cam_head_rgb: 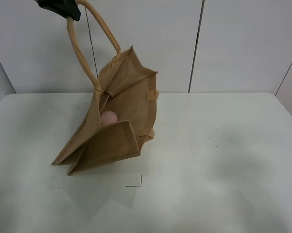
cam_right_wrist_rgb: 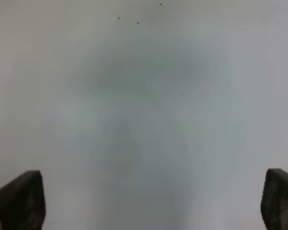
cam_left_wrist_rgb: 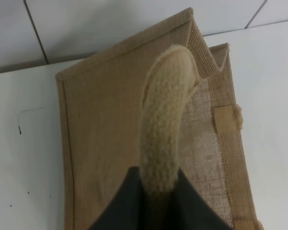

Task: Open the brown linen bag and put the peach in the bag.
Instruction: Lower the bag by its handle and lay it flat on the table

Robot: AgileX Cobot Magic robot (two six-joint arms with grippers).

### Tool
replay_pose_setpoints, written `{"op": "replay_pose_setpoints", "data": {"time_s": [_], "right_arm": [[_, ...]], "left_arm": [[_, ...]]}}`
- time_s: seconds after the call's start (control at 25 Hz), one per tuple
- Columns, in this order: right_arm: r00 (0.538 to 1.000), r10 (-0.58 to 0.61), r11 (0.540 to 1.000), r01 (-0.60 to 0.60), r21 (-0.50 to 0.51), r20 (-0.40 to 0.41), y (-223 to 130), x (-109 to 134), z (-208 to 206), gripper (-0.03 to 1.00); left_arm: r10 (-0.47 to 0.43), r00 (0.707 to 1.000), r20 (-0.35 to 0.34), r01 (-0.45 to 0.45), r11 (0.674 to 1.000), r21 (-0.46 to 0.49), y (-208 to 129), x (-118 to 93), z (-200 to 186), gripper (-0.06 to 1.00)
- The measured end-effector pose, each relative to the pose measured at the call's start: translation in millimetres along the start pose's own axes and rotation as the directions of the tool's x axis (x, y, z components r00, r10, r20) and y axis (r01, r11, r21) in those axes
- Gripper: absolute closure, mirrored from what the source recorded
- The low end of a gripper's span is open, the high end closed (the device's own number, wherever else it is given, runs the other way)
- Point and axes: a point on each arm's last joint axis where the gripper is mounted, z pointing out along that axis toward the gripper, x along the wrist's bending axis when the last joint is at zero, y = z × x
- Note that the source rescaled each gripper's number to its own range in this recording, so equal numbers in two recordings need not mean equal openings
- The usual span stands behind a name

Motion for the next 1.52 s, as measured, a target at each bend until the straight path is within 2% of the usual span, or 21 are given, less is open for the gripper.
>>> {"op": "replay_pose_setpoints", "data": {"time_s": [0.2, 0.48, 0.72, 0.84, 0.96, 1.12, 1.44, 1.52], "right_arm": [[1.000, -0.002, 0.997, 0.003, -0.076, 0.007, -5.9, 0.7, -10.2, -0.03], [1.000, -0.010, 0.956, 0.016, -0.292, 0.022, -26.8, 3.3, -37.4, -0.03], [1.000, -0.012, 0.953, 0.018, -0.302, 0.021, -27.9, 3.5, -38.6, -0.03], [1.000, -0.012, 0.953, 0.018, -0.302, 0.021, -28.0, 3.4, -38.4, -0.03], [1.000, -0.012, 0.953, 0.018, -0.302, 0.021, -28.0, 3.4, -38.4, -0.03], [1.000, -0.012, 0.953, 0.018, -0.302, 0.021, -28.0, 3.4, -38.4, -0.03], [1.000, -0.012, 0.953, 0.017, -0.302, 0.020, -28.0, 3.5, -38.4, -0.03], [1.000, -0.012, 0.953, 0.017, -0.302, 0.020, -28.0, 3.5, -38.4, -0.03]], "left_arm": [[0.000, 1.000, 0.000, 0.000, 1.000, 0.000, 0.0, 0.0, 0.0, 0.94], [0.001, 1.000, 0.000, -0.001, 1.000, 0.000, 0.0, 0.0, 0.0, 0.94], [-0.004, 1.000, 0.011, 0.004, 1.000, 0.017, -2.4, -0.6, 3.6, 0.94], [-0.025, 0.998, 0.049, 0.021, 0.997, 0.077, -10.6, -2.6, 17.3, 0.94], [-0.059, 0.994, 0.087, 0.045, 0.986, 0.159, -21.6, -3.9, 41.9, 0.94], [-0.114, 0.986, 0.125, 0.085, 0.972, 0.218, -31.0, -4.3, 86.2, 0.94], [-0.127, 0.984, 0.123, 0.078, 0.937, 0.342, -53.5, -4.3, 177.4, 0.94], [-0.127, 0.985, 0.117, 0.074, 0.922, 0.380, -62.6, -4.7, 199.8, 0.85]]}}
